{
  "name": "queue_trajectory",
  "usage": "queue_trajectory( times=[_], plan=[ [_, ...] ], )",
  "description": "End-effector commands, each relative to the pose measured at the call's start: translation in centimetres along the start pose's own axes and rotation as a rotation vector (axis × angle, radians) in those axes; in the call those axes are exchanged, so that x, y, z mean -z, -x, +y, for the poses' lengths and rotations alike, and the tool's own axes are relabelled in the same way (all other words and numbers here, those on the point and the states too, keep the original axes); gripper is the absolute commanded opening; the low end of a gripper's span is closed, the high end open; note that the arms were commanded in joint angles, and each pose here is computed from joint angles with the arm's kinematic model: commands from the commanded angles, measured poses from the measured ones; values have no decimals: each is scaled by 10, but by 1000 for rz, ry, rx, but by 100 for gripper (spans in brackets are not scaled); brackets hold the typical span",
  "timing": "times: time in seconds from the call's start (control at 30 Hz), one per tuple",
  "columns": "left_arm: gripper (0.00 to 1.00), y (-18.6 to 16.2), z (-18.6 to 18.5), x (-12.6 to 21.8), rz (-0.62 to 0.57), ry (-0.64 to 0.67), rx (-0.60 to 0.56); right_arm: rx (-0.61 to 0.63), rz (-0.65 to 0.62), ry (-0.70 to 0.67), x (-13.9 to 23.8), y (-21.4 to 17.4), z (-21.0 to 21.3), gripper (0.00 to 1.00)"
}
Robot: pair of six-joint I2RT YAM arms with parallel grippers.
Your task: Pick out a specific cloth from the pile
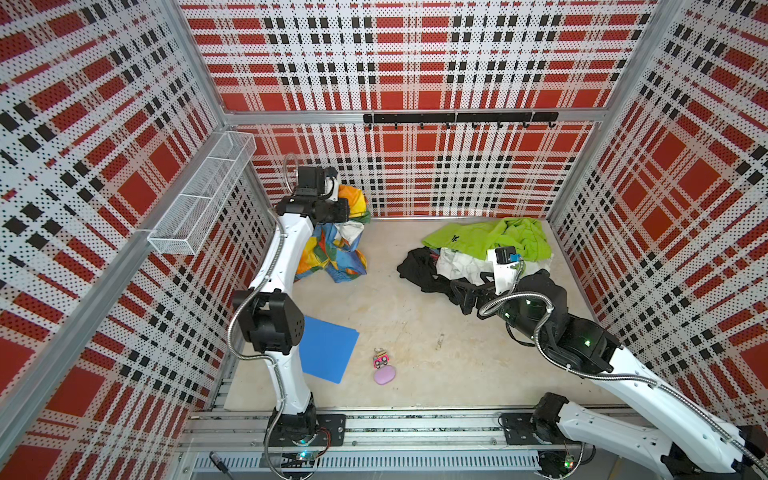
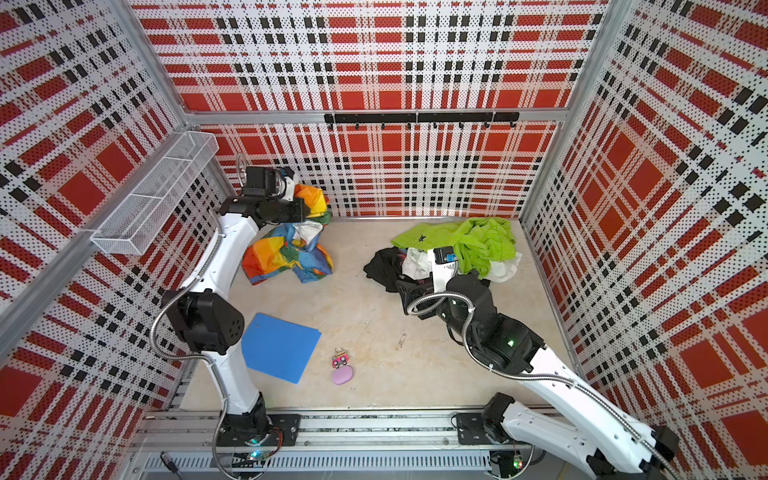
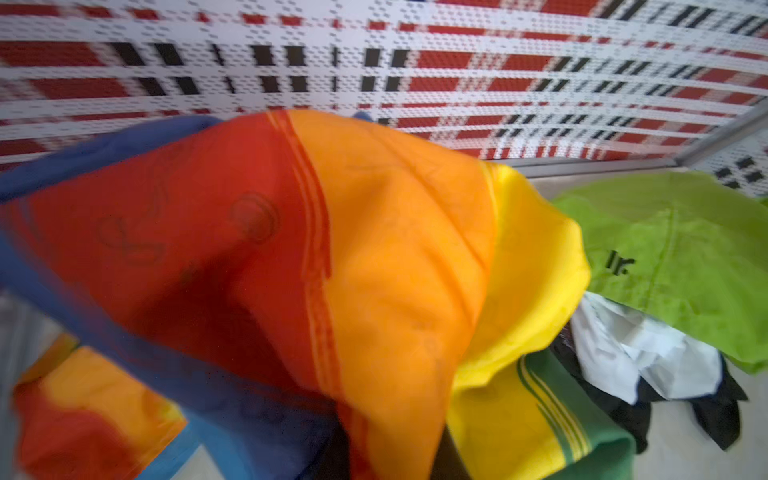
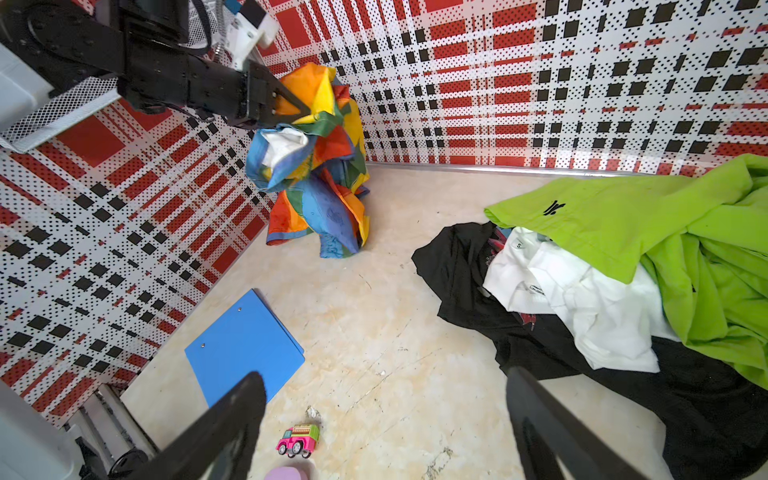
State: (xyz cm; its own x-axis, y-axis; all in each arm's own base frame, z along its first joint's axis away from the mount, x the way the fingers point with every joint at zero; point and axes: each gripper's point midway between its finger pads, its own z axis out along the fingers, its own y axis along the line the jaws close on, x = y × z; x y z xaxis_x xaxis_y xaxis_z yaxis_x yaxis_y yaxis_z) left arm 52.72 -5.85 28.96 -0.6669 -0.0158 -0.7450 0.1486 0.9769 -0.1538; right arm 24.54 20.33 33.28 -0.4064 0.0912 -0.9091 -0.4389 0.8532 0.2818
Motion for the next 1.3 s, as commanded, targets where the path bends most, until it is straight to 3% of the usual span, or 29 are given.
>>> queue_trajectory(
  times=[0.0,0.2,0.47,0.6,0.63,0.7,0.83,0.97,1.07,1.2,1.23,1.27],
  plan=[
    [0,-34,59,-8,99,174,44,-22,-56,15,5,11,2,96],
    [1,-89,97,-49,223,184,135,-29,-47,46,0,10,9,96],
    [14,-109,120,-101,274,245,140,-33,-42,47,0,8,9,96],
    [18,-137,125,-131,348,280,139,-40,-39,54,-2,6,10,96],
    [21,-146,122,-135,371,281,133,-41,-38,54,-2,6,10,96],
    [38,-161,115,-143,405,287,114,-42,-41,53,-1,7,10,96],
    [45,-170,107,-149,414,295,104,-40,-37,52,-1,6,9,96],
    [53,-154,104,-143,370,279,124,-28,-27,44,-2,1,7,97],
    [64,-137,100,-133,330,272,123,-22,-33,34,-1,0,4,98],
    [86,-112,90,-111,265,255,120,-17,-42,20,2,2,1,98],
    [92,-104,88,-105,246,251,120,-17,-74,-60,3,7,-13,98],
    [100,-96,85,-98,225,245,119,-13,-51,-2,4,3,-3,98]
  ],
)
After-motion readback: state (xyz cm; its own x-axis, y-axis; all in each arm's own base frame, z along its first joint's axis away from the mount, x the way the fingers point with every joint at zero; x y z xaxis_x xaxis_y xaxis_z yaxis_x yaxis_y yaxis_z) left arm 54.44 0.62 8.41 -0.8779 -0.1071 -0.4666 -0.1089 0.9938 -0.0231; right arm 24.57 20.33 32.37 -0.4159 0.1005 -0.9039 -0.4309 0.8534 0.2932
